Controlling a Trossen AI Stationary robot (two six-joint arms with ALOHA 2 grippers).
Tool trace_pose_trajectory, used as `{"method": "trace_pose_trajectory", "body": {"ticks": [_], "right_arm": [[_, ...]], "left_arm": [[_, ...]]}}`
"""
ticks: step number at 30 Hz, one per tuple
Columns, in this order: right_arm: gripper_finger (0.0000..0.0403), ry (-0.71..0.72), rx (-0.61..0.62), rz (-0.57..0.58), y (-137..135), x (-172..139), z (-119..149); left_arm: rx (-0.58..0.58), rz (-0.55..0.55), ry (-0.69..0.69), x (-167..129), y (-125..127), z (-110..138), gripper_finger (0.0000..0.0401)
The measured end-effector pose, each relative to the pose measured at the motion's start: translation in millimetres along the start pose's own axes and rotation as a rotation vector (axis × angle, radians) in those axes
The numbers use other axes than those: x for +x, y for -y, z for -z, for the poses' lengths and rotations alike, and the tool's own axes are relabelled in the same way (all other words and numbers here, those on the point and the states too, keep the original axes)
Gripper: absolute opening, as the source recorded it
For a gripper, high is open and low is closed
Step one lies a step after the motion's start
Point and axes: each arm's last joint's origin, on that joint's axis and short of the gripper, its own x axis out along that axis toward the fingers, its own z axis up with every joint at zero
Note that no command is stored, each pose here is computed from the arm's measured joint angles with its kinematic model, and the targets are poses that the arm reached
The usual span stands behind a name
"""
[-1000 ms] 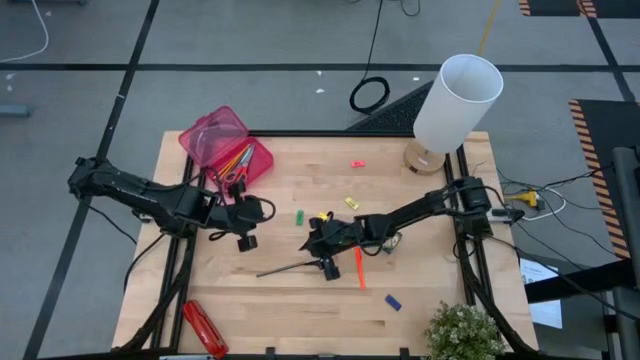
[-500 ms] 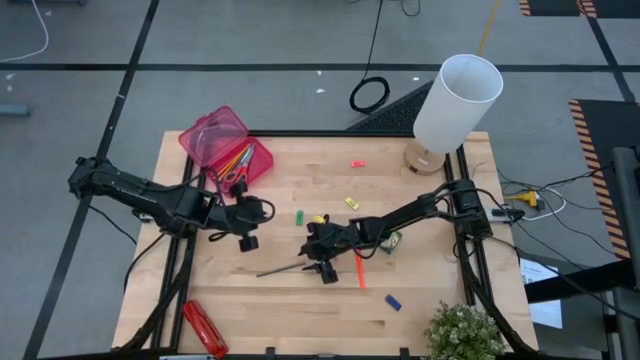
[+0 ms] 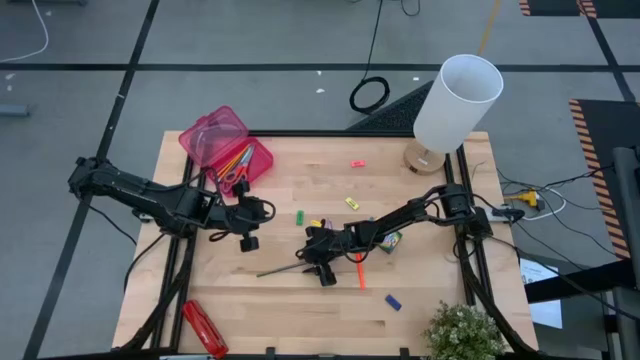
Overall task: Pack school essentials
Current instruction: Put the black pencil into the pink supply box
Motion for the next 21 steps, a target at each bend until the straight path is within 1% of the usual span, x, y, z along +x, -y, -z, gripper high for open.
{"method": "trace_pose_trajectory", "body": {"ticks": [5, 9, 13, 17, 21], "right_arm": [[0.0131, -0.010, -0.009, 0.024, 3.7, -0.6, 1.0], [0.0081, -0.012, -0.013, 0.025, 4.5, -0.8, 1.1], [0.0041, -0.022, -0.037, 0.024, 4.2, -0.9, 1.9], [0.0015, -0.034, -0.046, 0.024, 4.5, -1.1, 2.9], [0.0010, -0.034, -0.058, 0.025, 4.8, -1.2, 2.9]], "left_arm": [[-0.004, 0.001, 0.000, 0.0, 0.0, -0.1, 0.0049], [-0.008, 0.001, 0.000, 0.0, 0.0, -0.1, 0.0049], [-0.009, 0.001, 0.001, 0.0, 0.0, -0.1, 0.0049], [-0.010, 0.001, 0.001, 0.0, 0.0, -0.1, 0.0049], [-0.011, 0.002, 0.002, 0.0, 0.1, -0.2, 0.0049]]}}
